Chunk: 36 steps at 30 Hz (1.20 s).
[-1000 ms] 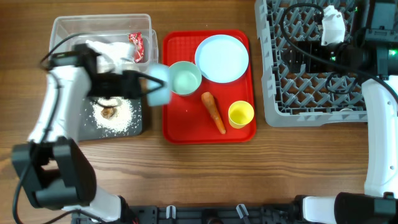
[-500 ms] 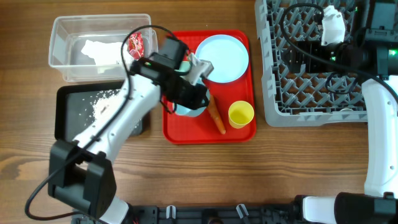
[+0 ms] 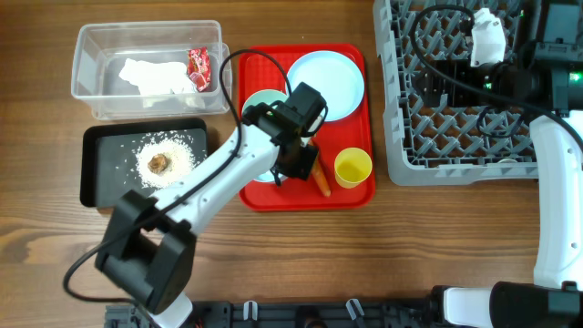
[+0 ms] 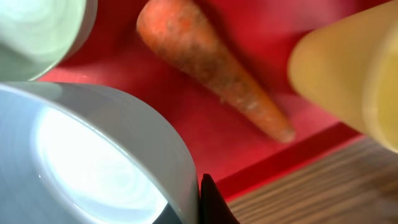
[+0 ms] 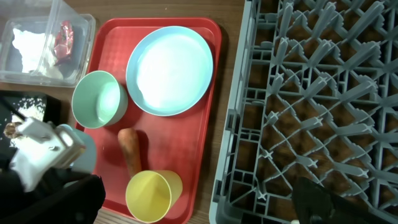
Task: Sort waste into correct bins and load items into the dishwasher rack
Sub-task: 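Return the blue bowl and place it on the red tray, then move the left gripper to the yellow cup and grasp it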
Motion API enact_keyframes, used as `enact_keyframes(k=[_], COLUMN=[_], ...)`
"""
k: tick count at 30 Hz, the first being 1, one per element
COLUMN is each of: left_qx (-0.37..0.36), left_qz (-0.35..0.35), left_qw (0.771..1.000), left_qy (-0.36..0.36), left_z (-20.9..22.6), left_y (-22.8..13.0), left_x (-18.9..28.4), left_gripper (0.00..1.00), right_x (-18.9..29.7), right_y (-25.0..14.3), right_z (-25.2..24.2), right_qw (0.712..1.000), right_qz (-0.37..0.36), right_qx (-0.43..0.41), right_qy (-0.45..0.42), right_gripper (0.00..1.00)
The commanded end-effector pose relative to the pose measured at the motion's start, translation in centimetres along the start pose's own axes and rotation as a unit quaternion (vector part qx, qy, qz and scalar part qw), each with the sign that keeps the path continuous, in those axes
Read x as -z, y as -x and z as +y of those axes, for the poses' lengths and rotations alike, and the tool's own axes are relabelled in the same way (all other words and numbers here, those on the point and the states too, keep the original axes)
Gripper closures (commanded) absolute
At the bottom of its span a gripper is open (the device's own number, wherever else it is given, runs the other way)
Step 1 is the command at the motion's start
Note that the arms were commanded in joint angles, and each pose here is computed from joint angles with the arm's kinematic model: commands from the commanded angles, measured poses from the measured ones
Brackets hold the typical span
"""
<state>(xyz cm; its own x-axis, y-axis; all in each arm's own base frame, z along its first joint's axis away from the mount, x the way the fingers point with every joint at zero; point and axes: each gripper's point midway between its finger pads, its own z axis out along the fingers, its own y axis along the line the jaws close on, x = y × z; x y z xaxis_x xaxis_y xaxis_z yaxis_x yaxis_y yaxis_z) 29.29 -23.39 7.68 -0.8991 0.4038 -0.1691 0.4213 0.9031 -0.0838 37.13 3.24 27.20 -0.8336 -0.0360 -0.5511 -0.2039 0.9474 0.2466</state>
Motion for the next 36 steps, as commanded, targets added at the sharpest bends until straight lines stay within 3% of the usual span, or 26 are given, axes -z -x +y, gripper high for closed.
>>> enact_keyframes(k=[1,7,20,26,36], left_qx=[0.009,0.009,0.009,0.015,0.014], left_qz=[0.023,0.043,0.056,0.037,-0.039], left_qw=[0.999,0.998,0.997,0.998,0.999], left_qy=[0.034,0.040,0.043,0.038,0.019], left_z=[1.1,1.3,1.5,1.1,-0.5], left_y=[-0.8,-1.2,-1.7,-0.2,5.5], left_x=[-1.8,-3.4,-4.2,-3.0,2.7], left_gripper=[0.96,0.96,0.52,0.51,0.47], right_x=[-0.4,-0.4,-0.4,-0.4,-0.4], right_y=[0.0,0.0,0.1,0.2,0.3], right_z=[-0.2,-0.2,-0.2,0.0,0.2], right_qw=[1.000,1.000,1.000,1.000,0.999], right_qz=[0.006,0.006,0.005,0.001,0.000], right_qx=[-0.004,-0.004,-0.004,-0.010,-0.052], right_qy=[-0.002,-0.002,-0.002,0.002,0.007], right_gripper=[0.00,0.00,0.00,0.00,0.00])
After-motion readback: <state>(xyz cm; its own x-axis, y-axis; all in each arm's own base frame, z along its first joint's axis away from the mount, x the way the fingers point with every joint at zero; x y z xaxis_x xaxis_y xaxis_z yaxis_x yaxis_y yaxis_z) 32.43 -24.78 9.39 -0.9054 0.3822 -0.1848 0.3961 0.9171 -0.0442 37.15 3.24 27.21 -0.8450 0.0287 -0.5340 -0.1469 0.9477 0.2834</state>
